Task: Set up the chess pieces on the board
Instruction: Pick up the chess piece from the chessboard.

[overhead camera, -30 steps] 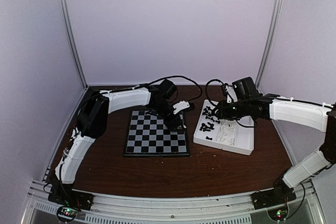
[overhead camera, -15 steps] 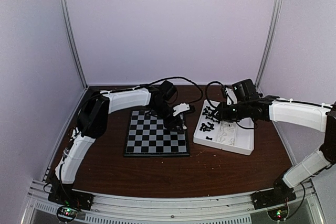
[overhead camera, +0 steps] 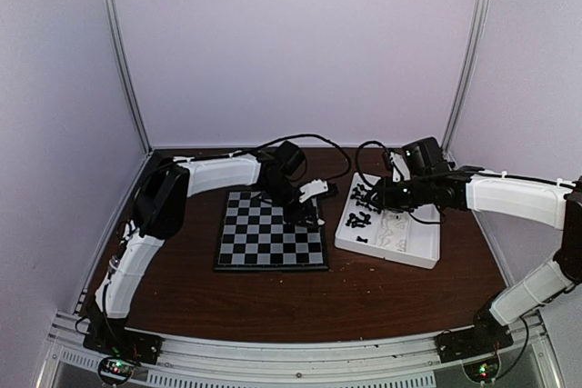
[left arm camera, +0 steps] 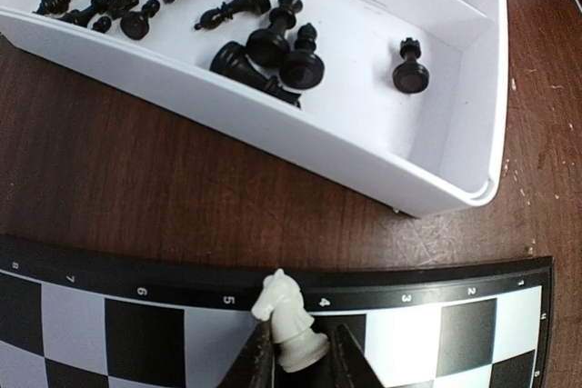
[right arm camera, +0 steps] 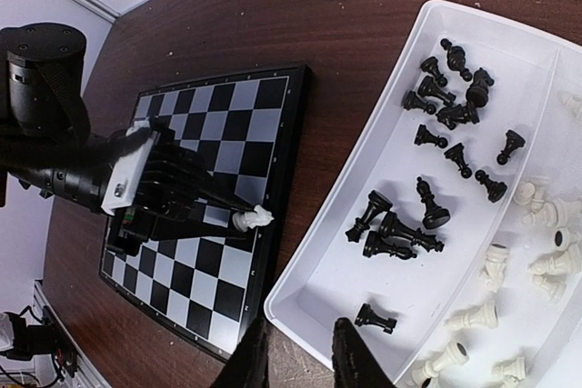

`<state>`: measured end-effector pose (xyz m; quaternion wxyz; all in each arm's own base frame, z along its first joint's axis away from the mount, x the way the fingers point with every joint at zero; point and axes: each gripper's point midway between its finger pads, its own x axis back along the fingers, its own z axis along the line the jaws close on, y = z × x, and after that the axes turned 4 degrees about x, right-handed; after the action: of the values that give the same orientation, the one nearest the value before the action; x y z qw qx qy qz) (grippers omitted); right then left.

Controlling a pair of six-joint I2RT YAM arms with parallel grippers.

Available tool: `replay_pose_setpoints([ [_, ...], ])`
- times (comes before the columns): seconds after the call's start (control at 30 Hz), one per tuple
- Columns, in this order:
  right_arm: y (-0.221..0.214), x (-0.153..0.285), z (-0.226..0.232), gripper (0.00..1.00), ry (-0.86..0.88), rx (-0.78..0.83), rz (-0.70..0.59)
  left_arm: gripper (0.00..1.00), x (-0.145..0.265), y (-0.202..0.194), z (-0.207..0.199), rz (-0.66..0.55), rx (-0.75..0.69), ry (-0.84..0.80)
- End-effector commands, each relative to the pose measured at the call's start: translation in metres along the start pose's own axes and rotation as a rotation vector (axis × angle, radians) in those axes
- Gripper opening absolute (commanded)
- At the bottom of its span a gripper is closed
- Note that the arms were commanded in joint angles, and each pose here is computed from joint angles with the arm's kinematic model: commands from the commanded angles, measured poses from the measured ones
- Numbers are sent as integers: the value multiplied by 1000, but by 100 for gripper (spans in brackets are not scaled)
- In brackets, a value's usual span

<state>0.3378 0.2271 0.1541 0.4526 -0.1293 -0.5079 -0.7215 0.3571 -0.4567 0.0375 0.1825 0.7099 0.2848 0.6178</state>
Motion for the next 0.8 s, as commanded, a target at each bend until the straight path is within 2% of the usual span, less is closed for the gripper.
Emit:
replay_pose_setpoints([
  [0.0, 0, 2, 4, 26, 34, -8, -5, 19, -5, -11, -5, 5, 18, -6],
  [0.37, -10, -2, 8, 26, 79, -31, 29, 11, 9, -3, -15, -74, 74, 12],
  [0.5, -13, -7, 21, 28, 157, -52, 54, 9, 17, -1, -24, -98, 78, 16],
  [0.77, -26, -22, 50, 42, 318, -141, 162, 10, 46, 12, -54, -209, 35, 50],
])
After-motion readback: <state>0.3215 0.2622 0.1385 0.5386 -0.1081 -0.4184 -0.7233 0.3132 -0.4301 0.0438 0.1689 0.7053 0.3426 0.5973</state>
